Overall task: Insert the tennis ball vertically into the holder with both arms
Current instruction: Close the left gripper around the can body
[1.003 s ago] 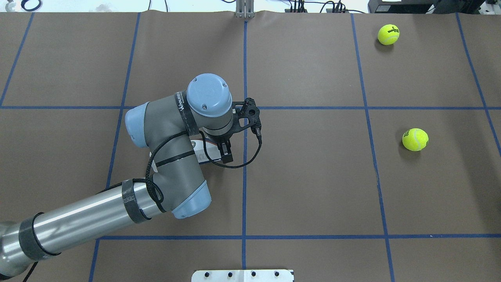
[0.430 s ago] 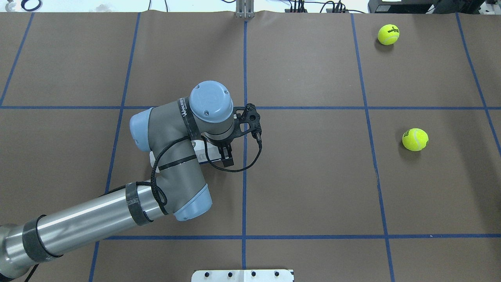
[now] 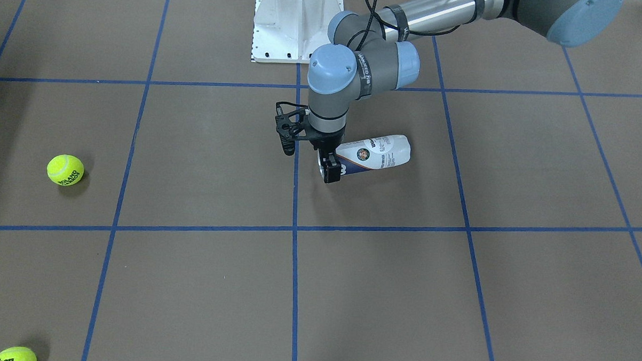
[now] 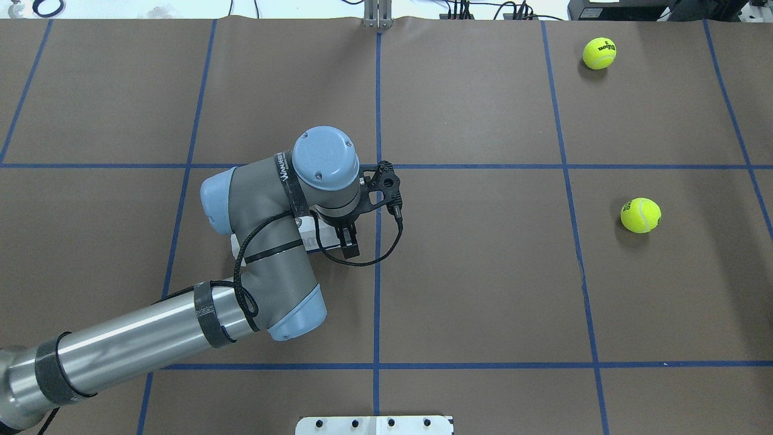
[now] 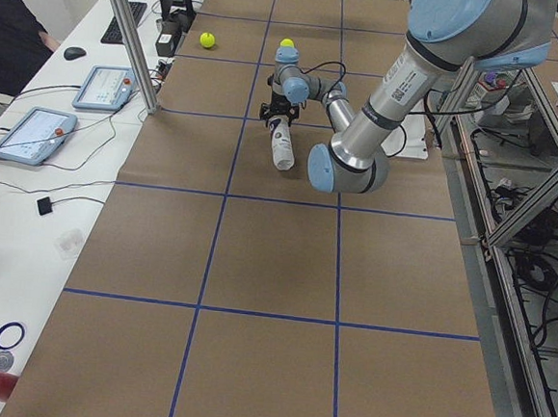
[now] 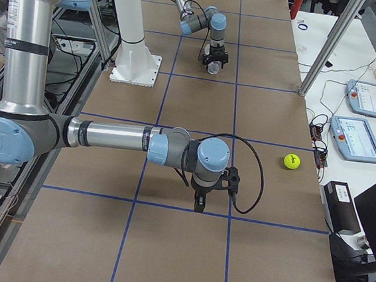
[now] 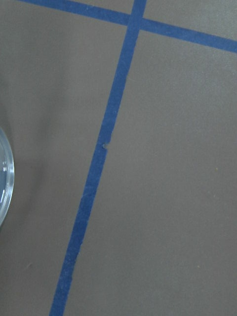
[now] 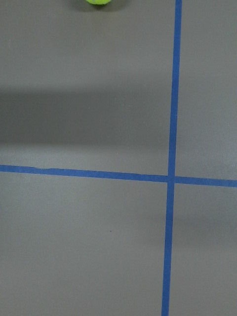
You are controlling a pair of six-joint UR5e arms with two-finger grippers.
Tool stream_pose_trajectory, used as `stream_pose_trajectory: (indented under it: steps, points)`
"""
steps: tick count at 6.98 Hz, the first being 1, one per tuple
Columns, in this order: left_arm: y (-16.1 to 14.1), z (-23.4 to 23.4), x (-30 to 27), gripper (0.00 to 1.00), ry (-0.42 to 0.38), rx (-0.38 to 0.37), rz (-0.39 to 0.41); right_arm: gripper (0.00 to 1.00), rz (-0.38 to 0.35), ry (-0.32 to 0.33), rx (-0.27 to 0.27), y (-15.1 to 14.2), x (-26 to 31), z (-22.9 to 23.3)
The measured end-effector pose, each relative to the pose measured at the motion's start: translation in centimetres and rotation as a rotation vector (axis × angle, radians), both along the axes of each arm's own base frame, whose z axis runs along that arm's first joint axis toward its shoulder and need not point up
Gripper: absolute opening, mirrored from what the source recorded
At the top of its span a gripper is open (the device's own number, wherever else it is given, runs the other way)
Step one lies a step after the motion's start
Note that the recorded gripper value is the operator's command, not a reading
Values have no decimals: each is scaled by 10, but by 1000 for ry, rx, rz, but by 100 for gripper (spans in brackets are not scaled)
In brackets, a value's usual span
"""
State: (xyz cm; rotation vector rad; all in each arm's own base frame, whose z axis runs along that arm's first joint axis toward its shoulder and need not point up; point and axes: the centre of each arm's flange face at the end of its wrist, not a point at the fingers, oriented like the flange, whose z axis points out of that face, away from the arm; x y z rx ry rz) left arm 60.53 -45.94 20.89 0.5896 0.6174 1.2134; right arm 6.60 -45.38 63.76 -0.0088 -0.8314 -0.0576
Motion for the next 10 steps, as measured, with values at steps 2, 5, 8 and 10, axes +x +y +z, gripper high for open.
stream_pose_trajectory:
  steps: [2,5,8,10]
  points:
    - [0,2,2,77,-4,-3,1,99,0,0,2,0,0,-1]
    - [1,-1,1,42,3,-13,-11,99,0,-1,6,0,0,-3]
    - [1,-55,-43,28,112,33,-57,99,0,-2,8,0,0,-4]
    - [-5,-99,-93,28,241,9,-210,99,0,-5,17,-1,0,-8]
